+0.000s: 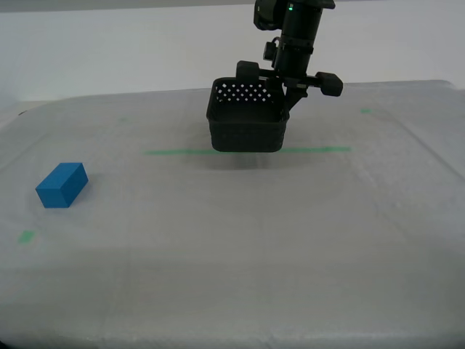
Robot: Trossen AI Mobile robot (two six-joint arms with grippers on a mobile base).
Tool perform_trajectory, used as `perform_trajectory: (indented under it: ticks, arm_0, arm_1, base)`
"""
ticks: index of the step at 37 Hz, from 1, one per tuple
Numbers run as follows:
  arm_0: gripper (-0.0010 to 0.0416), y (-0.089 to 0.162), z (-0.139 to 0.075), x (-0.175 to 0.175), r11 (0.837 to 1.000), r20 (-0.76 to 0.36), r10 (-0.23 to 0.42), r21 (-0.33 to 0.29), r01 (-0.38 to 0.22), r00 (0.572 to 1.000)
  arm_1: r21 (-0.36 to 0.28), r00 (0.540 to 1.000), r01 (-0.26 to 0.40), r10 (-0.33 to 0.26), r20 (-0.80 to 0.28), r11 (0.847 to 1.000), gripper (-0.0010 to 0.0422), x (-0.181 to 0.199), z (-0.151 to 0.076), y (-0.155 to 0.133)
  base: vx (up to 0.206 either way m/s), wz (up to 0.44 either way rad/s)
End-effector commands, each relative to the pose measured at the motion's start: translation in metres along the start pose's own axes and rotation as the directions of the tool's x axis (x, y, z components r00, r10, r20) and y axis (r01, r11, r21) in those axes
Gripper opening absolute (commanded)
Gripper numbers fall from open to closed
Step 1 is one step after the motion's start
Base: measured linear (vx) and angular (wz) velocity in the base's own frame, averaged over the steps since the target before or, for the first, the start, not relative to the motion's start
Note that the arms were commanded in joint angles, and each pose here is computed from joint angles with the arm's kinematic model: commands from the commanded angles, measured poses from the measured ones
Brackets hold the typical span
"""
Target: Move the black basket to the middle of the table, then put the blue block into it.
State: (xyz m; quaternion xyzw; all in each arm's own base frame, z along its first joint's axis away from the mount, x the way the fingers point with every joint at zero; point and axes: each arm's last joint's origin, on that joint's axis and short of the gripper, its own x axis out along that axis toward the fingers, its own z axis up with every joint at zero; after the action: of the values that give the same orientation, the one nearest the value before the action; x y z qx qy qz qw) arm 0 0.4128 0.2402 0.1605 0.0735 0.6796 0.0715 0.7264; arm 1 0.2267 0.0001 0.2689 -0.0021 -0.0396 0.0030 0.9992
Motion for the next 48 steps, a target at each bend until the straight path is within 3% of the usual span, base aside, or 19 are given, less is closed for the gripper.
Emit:
perform_trajectory:
  ticks: [1,23,48]
  arm_0:
    - [-0.0001,-0.002,-0.001,0.005,1.0,-0.002,-0.011,0.011,0.011,1.0]
    - [0.0,-0.019,-0.007,0.036,1.0,0.007,-0.03,-0.006,0.03,1.0]
    - [0.0003,-0.022,-0.004,0.036,0.999,0.021,-0.045,-0.003,0.045,0.999]
  arm_1:
    - [0.001,1.0,0.0,0.0,0.004,1.0,0.0,0.0,0.001,0.0]
    - [0.001,1.0,-0.001,0.001,0.004,1.0,0.0,0.0,0.001,0.0]
    - [0.001,1.0,0.0,0.0,0.004,1.0,0.0,0.0,0.001,0.0]
  base:
    - [0.0,0.0]
    - [0.0,0.0]
    - [0.0,0.0]
